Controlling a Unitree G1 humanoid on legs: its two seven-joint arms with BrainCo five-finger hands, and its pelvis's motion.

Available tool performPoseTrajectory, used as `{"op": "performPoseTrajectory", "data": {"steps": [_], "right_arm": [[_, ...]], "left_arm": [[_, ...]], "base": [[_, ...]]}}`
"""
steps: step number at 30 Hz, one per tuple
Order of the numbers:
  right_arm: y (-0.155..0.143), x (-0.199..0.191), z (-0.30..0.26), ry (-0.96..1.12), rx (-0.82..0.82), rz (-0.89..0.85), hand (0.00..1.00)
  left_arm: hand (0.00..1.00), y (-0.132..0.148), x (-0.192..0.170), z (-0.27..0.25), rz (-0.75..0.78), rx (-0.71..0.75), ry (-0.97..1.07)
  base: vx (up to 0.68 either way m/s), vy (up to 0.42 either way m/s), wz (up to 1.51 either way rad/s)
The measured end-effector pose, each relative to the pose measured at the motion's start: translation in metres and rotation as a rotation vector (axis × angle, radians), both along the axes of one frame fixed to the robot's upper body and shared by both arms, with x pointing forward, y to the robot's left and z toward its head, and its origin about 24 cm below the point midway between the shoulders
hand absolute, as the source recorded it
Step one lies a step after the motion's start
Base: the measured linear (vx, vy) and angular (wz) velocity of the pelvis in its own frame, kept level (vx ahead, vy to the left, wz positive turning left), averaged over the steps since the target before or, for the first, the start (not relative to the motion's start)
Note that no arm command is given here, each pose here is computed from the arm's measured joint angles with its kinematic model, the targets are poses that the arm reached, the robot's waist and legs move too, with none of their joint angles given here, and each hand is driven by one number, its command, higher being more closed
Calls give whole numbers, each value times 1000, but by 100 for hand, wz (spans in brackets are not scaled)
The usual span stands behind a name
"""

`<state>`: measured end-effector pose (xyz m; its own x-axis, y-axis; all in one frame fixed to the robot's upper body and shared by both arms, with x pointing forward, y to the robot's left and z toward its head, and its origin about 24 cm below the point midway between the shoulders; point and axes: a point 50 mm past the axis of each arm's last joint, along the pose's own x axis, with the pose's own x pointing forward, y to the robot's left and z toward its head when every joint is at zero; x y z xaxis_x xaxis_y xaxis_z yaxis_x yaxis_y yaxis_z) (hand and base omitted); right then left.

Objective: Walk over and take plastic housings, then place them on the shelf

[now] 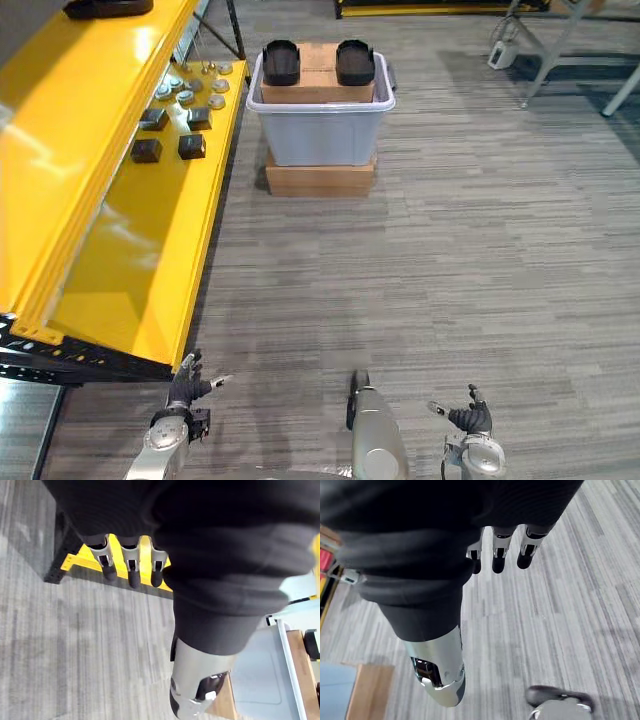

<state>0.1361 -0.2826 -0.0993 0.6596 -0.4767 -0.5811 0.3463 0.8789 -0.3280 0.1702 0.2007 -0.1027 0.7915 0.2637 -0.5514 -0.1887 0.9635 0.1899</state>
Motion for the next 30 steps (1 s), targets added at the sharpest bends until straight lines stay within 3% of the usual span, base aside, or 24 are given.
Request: {"op": "performPoseTrajectory", "data": {"steps": [7, 15, 22, 30], "right_arm": [[5, -4, -3, -15, 40, -38, 0], [16, -22, -20, 62, 92, -77, 0], [31, -32, -31, 119, 141, -69, 0], [22, -28, -27, 114, 107, -46, 0]], "left_arm": [[0, 0, -16, -9, 47, -40, 45], [0, -5, -20, -13, 57, -63, 70], [0, 2, -29, -19, 64, -47, 120], [0, 3, -20, -17, 68, -50, 105]], "base": [[416, -140, -19], [435, 156, -45], [558, 137, 23], [446, -138, 34]]}}
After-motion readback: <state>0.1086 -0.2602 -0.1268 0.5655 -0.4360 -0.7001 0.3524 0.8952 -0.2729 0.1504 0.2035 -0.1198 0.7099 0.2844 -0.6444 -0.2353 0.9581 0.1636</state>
